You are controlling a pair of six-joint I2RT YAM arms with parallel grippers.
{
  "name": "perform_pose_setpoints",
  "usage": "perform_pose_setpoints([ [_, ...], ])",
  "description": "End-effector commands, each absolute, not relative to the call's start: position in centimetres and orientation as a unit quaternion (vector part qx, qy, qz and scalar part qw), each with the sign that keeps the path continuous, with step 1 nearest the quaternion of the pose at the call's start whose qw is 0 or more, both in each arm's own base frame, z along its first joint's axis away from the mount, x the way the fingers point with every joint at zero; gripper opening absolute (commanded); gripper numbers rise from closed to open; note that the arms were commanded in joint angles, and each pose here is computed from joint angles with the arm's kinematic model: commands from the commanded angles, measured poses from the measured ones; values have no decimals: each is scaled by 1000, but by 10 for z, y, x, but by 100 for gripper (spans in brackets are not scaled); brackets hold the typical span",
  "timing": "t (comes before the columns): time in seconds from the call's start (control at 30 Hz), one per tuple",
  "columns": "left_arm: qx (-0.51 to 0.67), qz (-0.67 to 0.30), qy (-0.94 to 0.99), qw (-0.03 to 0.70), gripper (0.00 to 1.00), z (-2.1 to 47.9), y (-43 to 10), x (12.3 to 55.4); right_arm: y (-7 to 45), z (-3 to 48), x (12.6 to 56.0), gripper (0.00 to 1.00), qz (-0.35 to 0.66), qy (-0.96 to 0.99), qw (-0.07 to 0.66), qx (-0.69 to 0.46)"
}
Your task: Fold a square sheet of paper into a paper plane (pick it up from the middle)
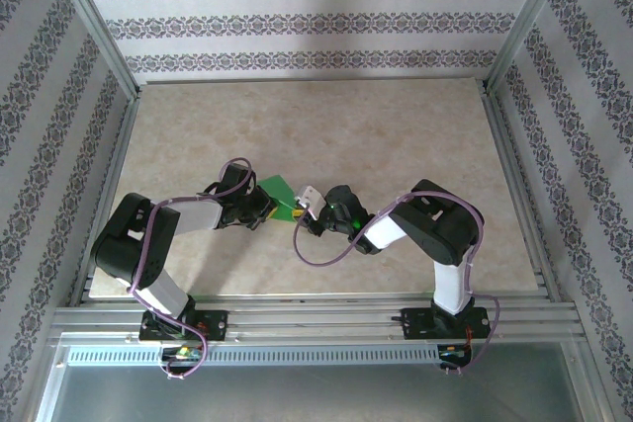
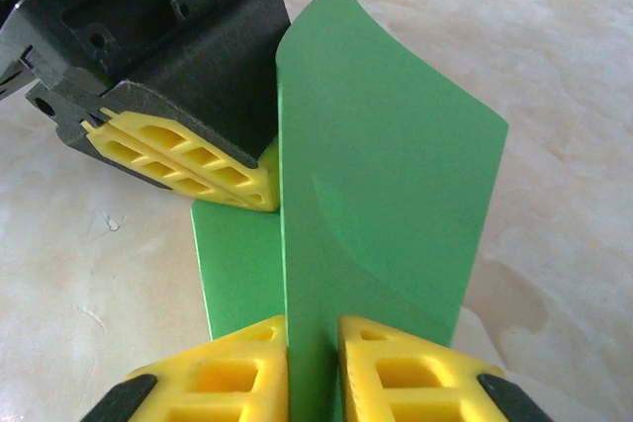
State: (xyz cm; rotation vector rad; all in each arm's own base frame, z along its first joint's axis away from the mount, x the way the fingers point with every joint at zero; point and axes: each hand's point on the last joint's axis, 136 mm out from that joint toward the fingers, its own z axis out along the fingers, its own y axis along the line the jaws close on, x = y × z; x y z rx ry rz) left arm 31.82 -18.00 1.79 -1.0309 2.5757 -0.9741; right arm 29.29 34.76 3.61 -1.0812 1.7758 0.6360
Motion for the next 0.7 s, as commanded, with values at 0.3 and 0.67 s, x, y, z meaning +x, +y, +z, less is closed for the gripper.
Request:
perform_pose_setpoints([
  [0.3,-307,-350,870,161,20,59,-180,324,351,39,293,10,341,746,424,-383],
  [0.67,-252,-356,883,171,32,69,-192,332,347,41,303,12,400,792,373,-271],
])
